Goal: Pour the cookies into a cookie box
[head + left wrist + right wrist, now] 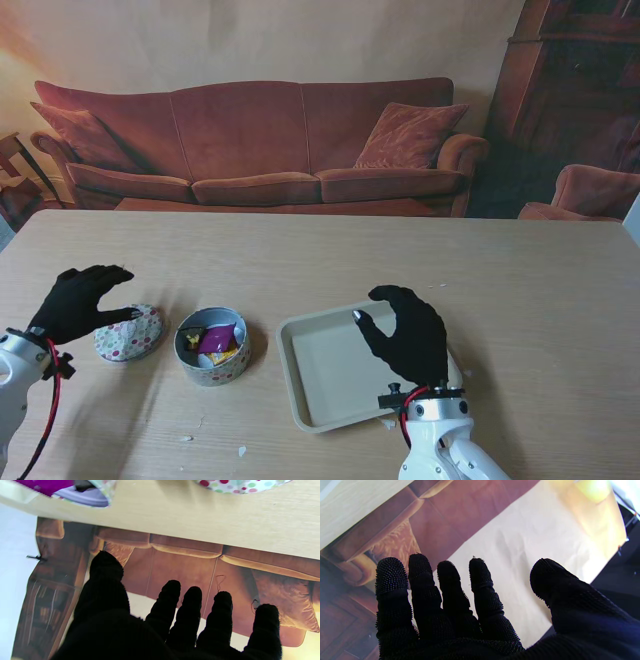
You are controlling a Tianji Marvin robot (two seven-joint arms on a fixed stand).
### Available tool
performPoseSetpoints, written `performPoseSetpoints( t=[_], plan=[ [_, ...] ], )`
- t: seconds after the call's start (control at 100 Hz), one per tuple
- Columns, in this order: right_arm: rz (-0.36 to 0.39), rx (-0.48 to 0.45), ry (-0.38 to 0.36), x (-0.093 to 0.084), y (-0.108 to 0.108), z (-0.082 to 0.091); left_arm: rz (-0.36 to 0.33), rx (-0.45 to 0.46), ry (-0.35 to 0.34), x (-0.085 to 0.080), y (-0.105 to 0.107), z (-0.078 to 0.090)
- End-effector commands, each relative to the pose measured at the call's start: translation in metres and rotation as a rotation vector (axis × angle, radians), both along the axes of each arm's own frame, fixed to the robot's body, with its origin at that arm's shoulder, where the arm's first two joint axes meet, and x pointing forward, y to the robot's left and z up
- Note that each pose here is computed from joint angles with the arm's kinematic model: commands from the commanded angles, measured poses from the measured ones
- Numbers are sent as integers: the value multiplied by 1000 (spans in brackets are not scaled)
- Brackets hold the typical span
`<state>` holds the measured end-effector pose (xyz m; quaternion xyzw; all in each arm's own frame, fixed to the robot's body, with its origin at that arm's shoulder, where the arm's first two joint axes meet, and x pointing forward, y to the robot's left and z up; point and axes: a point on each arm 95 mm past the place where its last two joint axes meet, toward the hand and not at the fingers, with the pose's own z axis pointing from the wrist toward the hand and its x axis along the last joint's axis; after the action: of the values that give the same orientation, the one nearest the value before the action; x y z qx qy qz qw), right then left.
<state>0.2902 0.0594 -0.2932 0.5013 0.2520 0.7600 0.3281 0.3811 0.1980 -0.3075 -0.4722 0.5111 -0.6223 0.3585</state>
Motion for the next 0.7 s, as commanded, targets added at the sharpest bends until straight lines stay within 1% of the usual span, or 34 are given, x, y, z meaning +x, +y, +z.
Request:
performPoseSetpoints(
  t=[0.0,0.08,0.19,0.37,0.48,0.58,0.69],
  plan=[
    [36,26,34,-7,12,-7,-2,44,27,9,-1,-2],
    [62,29,35,-11,16,-7,8,77,82,19,0,-7],
    [79,29,24,-15,20,-6,27,110,146,31,1,-15],
    [94,52,18,-19,23,-6,47,162,307,43,5,-29],
    [99,63,17,-20,23,-6,61,151,372,46,6,-37],
    [103,64,14,-20,23,-7,55,170,421,46,7,-42],
    [107,65,13,-20,23,-8,47,193,439,47,7,-47]
  ],
)
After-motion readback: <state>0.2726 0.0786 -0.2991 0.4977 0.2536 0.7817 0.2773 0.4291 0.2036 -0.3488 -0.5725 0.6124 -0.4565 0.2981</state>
